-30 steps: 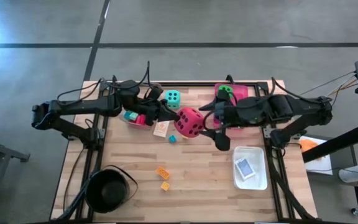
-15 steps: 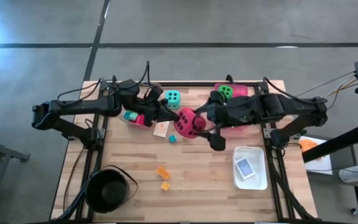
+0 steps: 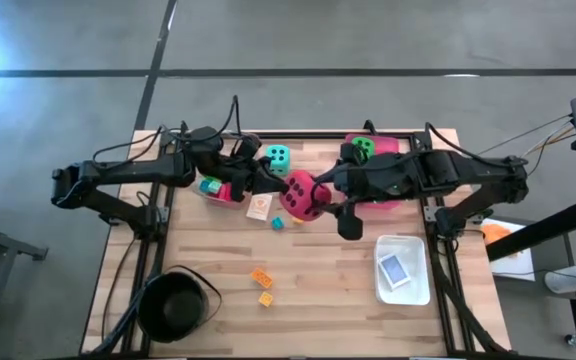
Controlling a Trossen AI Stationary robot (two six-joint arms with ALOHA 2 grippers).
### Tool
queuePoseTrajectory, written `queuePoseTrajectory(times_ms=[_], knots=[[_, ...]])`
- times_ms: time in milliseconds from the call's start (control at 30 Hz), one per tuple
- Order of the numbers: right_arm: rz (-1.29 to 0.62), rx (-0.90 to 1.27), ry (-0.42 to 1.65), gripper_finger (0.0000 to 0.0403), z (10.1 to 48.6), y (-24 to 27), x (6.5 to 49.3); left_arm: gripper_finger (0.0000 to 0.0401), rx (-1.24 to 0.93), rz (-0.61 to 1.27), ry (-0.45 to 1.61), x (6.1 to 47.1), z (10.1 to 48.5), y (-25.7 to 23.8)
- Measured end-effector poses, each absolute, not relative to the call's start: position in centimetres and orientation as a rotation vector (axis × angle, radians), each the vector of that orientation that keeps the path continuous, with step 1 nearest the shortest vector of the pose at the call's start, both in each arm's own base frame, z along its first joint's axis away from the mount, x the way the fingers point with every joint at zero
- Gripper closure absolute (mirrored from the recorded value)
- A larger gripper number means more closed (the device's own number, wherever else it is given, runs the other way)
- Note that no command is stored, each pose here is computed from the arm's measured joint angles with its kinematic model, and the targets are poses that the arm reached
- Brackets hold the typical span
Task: Pick & Place Toys
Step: Put the red die into the pink bin
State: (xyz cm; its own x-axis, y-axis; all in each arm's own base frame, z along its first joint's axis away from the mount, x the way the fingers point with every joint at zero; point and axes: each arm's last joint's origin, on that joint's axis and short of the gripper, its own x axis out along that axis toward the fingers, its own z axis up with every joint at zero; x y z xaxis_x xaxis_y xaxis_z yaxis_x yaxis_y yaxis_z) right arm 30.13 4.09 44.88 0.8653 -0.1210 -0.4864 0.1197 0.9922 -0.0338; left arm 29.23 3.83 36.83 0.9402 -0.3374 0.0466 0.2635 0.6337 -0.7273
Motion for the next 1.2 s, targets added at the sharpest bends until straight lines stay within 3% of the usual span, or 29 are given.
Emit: queuePoseTrajectory(times_ms=[133, 433, 900, 1067, 1200], knots=[[-0.134, 0.013, 0.525, 0.0246, 44.54, 3.99, 30.47, 0.0377, -0.814, -0.342, 0.093, 29.23, 36.85, 3.86], [-0.127, 0.050, 0.525, 0.0247, 44.57, 4.03, 30.46, 0.0365, -0.843, -0.327, 0.090, 29.23, 36.87, 3.88], [-0.104, 0.086, 0.536, 0.0259, 44.72, 4.03, 29.99, 0.0076, -0.856, -0.350, 0.093, 29.12, 37.09, 3.78], [-0.104, 0.082, 0.547, 0.0266, 44.78, 4.00, 29.80, 0.0016, -0.870, -0.324, 0.118, 29.09, 36.78, 4.13], [-0.066, 0.104, 0.546, 0.0271, 44.79, 4.12, 29.90, 0.0007, -0.866, -0.251, 0.116, 29.12, 36.41, 4.73]])
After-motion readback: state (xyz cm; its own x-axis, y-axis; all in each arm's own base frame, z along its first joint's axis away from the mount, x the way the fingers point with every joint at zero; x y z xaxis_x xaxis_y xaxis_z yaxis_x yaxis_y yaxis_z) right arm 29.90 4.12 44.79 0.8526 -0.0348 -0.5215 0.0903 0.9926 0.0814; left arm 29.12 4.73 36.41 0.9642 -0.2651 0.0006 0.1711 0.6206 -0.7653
